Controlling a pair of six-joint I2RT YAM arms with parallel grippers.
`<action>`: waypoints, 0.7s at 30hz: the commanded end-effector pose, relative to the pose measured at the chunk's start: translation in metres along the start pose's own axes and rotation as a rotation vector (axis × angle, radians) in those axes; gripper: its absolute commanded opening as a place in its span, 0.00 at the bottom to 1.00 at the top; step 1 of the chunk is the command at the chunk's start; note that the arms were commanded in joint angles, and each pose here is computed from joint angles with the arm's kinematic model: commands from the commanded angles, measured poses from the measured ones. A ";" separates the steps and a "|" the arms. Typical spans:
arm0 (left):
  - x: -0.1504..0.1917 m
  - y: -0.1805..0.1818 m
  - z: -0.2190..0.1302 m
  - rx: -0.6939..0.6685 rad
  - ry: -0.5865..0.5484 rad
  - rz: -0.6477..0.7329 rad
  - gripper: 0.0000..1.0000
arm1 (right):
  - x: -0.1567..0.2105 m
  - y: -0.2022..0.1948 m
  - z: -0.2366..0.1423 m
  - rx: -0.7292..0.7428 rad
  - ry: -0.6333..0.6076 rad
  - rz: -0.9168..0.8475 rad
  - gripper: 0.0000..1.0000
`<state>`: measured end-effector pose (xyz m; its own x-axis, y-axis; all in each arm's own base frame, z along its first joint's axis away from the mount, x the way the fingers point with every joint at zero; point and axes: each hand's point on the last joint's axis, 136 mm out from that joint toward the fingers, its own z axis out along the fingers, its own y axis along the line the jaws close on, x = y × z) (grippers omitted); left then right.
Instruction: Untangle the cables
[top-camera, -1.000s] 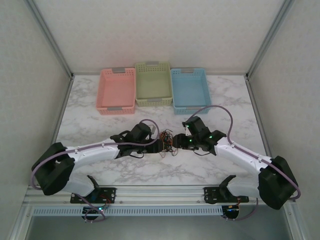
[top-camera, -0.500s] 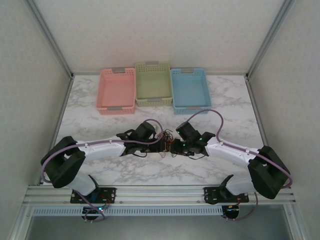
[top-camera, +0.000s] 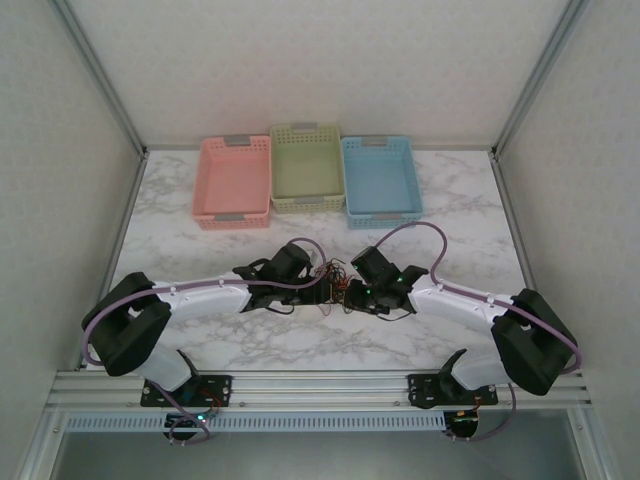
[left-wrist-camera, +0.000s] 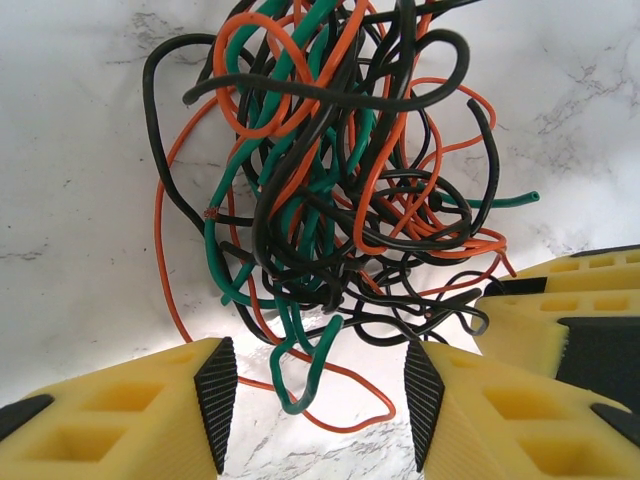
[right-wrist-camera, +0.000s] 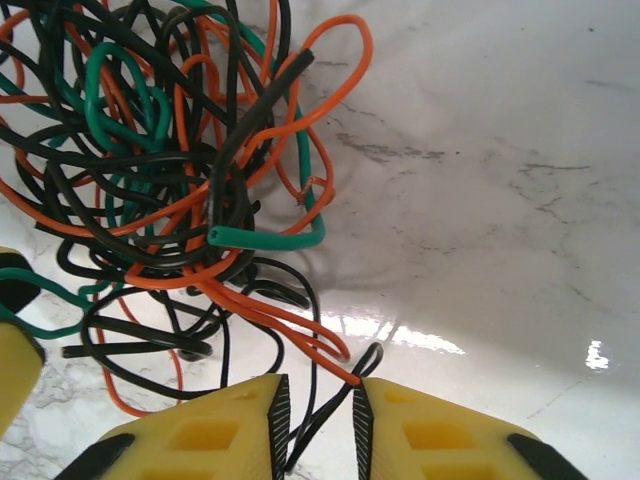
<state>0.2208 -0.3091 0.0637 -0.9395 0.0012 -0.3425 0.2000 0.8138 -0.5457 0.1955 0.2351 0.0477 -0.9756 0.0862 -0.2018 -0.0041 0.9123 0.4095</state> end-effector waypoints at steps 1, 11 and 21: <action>-0.002 0.000 0.003 0.002 -0.007 -0.009 0.48 | 0.004 -0.005 0.003 0.020 -0.003 0.003 0.18; -0.005 -0.003 0.006 0.007 -0.008 -0.009 0.45 | -0.008 0.009 -0.026 -0.062 -0.100 -0.054 0.00; -0.006 0.001 0.007 -0.013 -0.015 -0.008 0.27 | -0.008 -0.005 -0.037 -0.003 -0.127 -0.089 0.00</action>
<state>0.2212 -0.3090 0.0532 -0.9452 0.0009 -0.3263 0.1854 0.8244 -0.5348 0.2005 0.2280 0.0884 -0.9363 0.0856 -0.3407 -0.0828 0.8887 0.4509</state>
